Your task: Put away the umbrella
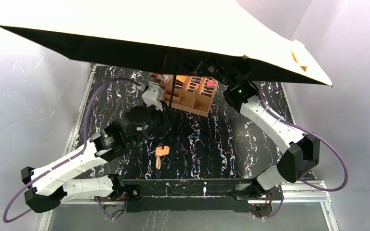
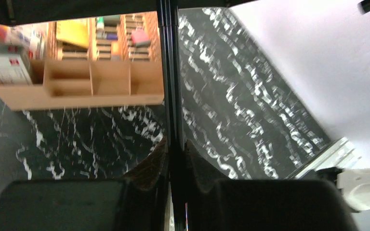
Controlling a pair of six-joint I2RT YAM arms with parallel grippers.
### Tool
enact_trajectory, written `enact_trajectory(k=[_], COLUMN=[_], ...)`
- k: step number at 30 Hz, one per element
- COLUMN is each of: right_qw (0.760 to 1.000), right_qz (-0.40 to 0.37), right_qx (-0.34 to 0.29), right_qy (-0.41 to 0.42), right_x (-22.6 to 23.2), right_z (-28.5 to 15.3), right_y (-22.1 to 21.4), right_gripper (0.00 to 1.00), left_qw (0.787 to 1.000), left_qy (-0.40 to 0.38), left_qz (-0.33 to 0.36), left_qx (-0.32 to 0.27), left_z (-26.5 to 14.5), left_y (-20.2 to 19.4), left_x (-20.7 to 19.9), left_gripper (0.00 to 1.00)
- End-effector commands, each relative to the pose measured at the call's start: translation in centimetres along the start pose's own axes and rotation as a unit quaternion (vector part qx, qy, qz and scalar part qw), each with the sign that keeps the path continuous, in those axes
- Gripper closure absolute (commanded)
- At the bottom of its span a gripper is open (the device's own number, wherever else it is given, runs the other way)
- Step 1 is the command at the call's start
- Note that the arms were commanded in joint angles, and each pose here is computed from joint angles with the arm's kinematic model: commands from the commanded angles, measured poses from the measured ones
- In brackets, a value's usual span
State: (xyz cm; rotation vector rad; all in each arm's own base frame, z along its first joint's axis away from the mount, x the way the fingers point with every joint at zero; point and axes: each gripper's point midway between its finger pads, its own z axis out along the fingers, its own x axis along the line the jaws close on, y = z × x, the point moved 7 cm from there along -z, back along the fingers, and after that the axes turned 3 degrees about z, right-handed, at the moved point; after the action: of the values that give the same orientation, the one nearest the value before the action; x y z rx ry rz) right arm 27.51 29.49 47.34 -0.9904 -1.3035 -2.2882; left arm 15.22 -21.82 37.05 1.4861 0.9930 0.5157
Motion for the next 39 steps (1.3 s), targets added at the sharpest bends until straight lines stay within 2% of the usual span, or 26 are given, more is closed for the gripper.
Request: enact_trajectory(k=[1,4,8,12,15,17,23,29,32,33,34,37,38,39], right_qw=[0.997,0.999,1.000,1.000,1.000,1.000,0.999,0.999,0.998,0.998,0.998,0.998,0.998,0.998], right_qz=[-0.068,-0.044,-0.029,-0.015,0.005,0.016,0.048,0.053,0.053,0.054,0.053,0.049,0.041,0.025], right_qx=[0.005,0.002,0.003,0.009,0.015,0.016,0.012,0.008,0.008,0.008,0.007,0.005,0.005,0.005], right_qy=[0.034,0.021,0.004,-0.005,-0.009,-0.005,0.006,-0.008,-0.012,-0.014,-0.015,-0.025,-0.043,-0.063], right_x=[-1.6,-3.8,-5.2,-5.6,-5.9,-5.9,-5.5,-5.1,-4.8,-4.8,-4.7,-4.8,-5.1,-5.3], right_z=[-2.8,-4.8,-6.6,-7.4,-8.0,-8.4,-9.6,-10.8,-11.3,-11.5,-11.6,-12.0,-12.3,-12.7], right_y=[-1.2,-2.3,-3.2,-3.4,-3.5,-3.5,-3.5,-3.4,-3.4,-3.4,-3.4,-3.3,-3.3,-3.2], right_gripper=[1.00,1.00,1.00,1.00,0.99,0.98,0.97,0.96,0.96,0.96,0.95,0.95,0.92,0.84], left_qw=[1.000,0.999,0.998,0.997,0.997,0.996,0.992,0.987,0.987,0.986,0.985,0.983,0.983,0.984], left_qy=[0.005,0.007,-0.003,-0.014,-0.028,-0.043,-0.099,-0.130,-0.133,-0.135,-0.139,-0.150,-0.154,-0.152], left_qz=[-0.021,-0.031,-0.053,-0.066,-0.071,-0.073,-0.082,-0.090,-0.093,-0.096,-0.098,-0.102,-0.100,-0.092], left_qx=[0.006,0.031,0.044,0.040,0.033,0.028,0.010,0.007,0.011,0.014,0.014,0.013,0.015,0.019], left_z=[0.1,0.7,0.9,1.1,1.4,1.7,2.9,4.7,5.8,6.2,6.4,7.0,7.3,7.5], left_y=[-2.3,-5.2,-6.7,-7.5,-7.9,-8.2,-8.4,-8.6,-9.1,-9.4,-9.4,-9.2,-9.1,-9.0], left_x=[0.5,0.8,0.6,0.5,0.3,-0.1,-1.7,-3.3,-3.6,-3.8,-4.0,-4.4,-4.5,-4.6], left_gripper=[1.00,1.00,0.98,0.63,0.48,0.42,0.35,0.34,0.38,0.44,0.51,0.83,0.96,1.00])
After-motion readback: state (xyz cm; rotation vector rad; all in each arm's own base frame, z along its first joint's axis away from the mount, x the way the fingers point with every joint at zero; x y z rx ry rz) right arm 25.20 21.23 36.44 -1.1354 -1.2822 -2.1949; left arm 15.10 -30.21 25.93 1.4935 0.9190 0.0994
